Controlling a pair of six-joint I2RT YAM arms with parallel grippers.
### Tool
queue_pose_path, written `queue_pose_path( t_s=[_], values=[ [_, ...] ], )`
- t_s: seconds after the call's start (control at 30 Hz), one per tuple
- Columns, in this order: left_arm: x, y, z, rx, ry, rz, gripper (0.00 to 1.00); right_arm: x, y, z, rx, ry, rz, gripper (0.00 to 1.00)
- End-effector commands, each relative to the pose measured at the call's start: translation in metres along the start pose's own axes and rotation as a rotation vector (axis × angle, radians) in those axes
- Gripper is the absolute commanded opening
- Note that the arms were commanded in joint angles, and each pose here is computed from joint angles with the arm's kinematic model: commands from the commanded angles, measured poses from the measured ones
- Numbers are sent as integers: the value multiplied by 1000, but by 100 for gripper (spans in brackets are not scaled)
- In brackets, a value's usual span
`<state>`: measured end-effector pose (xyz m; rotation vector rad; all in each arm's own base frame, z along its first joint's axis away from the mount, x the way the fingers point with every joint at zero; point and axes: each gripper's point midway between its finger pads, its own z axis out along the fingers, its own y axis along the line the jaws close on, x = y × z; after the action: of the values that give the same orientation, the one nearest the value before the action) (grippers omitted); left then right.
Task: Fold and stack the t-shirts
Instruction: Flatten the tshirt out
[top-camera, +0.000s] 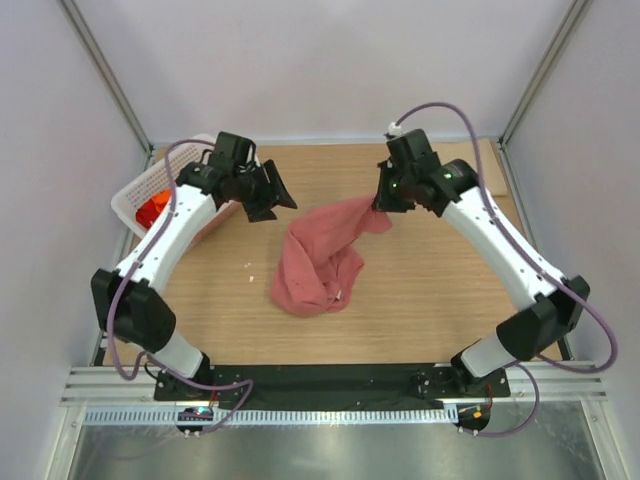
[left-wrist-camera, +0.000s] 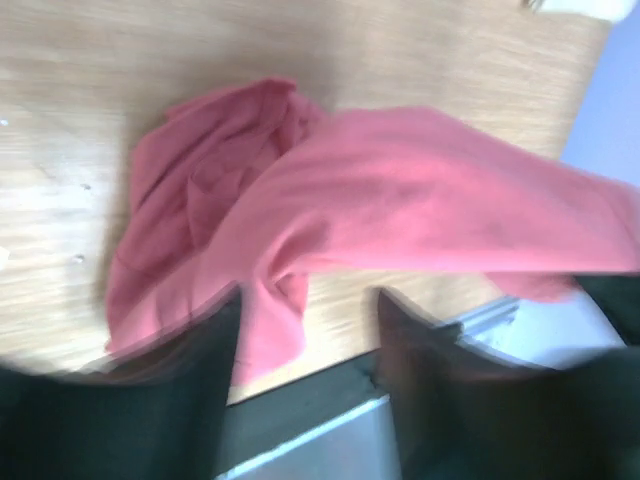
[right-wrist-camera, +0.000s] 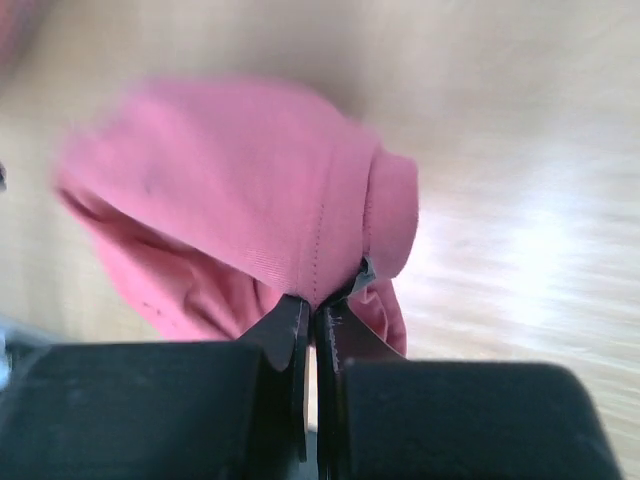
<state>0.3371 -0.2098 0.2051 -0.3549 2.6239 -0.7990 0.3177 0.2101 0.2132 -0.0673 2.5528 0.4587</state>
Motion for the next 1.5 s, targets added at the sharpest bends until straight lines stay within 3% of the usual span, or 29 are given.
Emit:
queue_pose_path(
  t_s=[0.0, 0.07, 0.17, 0.27, 0.37, 0.53, 0.57, 0.77, 0.83, 0.87, 0.97, 1.0, 1.03, 1.07, 1.1, 1.13, 1.23, 1.27, 1.4, 1.47],
  values=[
    [-18, -17, -58, -13, -132, 59, 64, -51, -52, -101, 318, -279, 19, 2],
    [-21, -19, -77, -24, -174, 71, 86, -79, -63, -155, 406, -419, 33, 2],
    [-16, -17, -91, -28, -196, 85, 88, -107, -61, -214, 417, -576, 51, 2],
    [-4, -11, -100, -12, -202, 83, 82, -121, -59, -256, 420, -671, 28, 1],
    [12, -10, -104, 35, -185, 76, 74, -137, -33, -271, 281, -744, -59, 2],
    [23, -18, -122, 126, -200, 69, 74, -150, 21, -253, 21, -740, -187, 2],
    [21, -20, -126, 136, -204, 66, 66, -158, 39, -248, -67, -754, -193, 2],
    [16, -16, -148, 133, -275, 62, 64, -139, 167, -115, -578, -380, -199, 2],
    [13, -9, -158, 113, -302, 44, 61, -114, 219, -106, -721, -269, -192, 2],
    [12, 3, -168, 89, -320, 8, 54, -92, 238, -75, -755, -150, -193, 2],
    [3, 29, -190, 21, -405, -54, 42, -49, 274, -64, -863, 20, -212, 17],
    [3, 37, -203, -15, -468, -52, 43, -40, 272, -58, -854, 61, -204, 36],
    [3, 42, -209, -36, -502, -52, 47, -35, 259, -45, -810, 89, -185, 47],
    [3, 44, -211, -42, -518, -34, 61, -39, 251, -43, -798, 69, -180, 57],
    [4, 37, -216, 0, -539, -10, 66, -51, 239, -62, -775, -4, -175, 71],
    [7, 38, -210, 9, -523, -5, 72, -57, 211, -48, -699, -14, -138, 78],
    [11, 26, -192, 91, -445, 9, 78, -72, 136, -51, -511, -82, -31, 83],
    [14, 29, -179, 94, -406, -6, 80, -84, 92, -44, -419, -101, 45, 83],
    [15, 19, -136, 169, -312, -11, 81, -49, -38, -15, -67, -47, 222, 82],
    [5, 14, -113, 148, -295, 9, 81, -56, -92, -19, 49, -125, 323, 81]
  ],
)
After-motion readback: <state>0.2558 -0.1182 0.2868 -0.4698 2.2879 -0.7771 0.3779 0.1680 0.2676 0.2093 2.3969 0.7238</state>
